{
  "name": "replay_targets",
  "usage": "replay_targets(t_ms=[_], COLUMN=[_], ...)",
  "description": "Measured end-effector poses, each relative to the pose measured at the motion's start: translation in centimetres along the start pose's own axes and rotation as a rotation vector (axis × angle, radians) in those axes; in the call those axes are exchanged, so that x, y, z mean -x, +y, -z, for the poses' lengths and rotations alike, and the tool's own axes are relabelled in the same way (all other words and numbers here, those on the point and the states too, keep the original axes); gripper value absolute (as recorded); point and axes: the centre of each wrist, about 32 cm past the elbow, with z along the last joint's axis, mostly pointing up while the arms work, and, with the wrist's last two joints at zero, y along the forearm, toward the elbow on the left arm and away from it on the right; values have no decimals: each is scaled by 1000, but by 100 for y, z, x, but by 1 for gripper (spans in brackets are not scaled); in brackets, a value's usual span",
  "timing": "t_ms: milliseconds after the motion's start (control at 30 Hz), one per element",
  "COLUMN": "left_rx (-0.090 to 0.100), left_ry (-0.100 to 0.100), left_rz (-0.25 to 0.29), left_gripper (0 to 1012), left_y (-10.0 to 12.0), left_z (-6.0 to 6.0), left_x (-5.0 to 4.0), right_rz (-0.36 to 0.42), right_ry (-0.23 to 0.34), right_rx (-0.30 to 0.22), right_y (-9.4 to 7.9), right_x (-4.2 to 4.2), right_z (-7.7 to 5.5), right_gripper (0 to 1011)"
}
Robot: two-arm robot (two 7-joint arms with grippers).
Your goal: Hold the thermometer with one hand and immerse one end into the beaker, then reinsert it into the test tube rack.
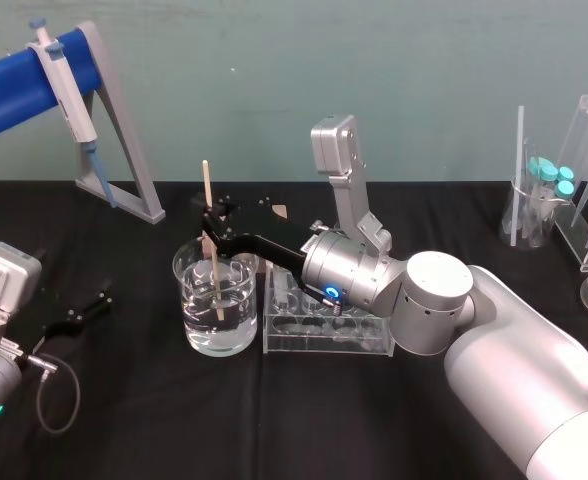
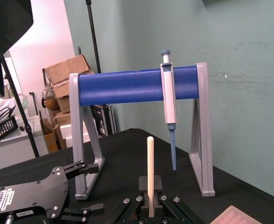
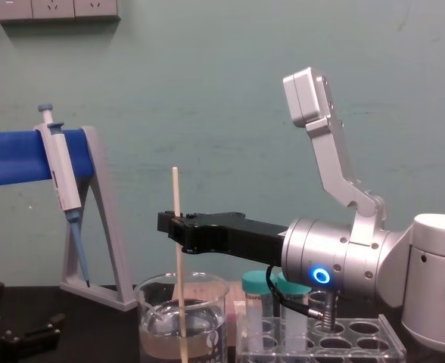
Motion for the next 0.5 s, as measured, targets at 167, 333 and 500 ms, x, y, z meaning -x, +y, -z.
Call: replay_targets(t_ms=[167, 333, 500], left_rx=[0, 0, 0], left_ry=[0, 0, 0], left_rz=[0, 0, 0], left_gripper=[1004, 1004, 1004], left_y=[0, 0, 0], left_z=[0, 0, 0], left_x=[0, 0, 0], right_rz=[0, 0, 0], right_ry=[0, 0, 0], right_rx=[0, 0, 0], right_y=[0, 0, 0], right_x=[0, 0, 0], right_z=[0, 0, 0], right_gripper=[53, 53, 53])
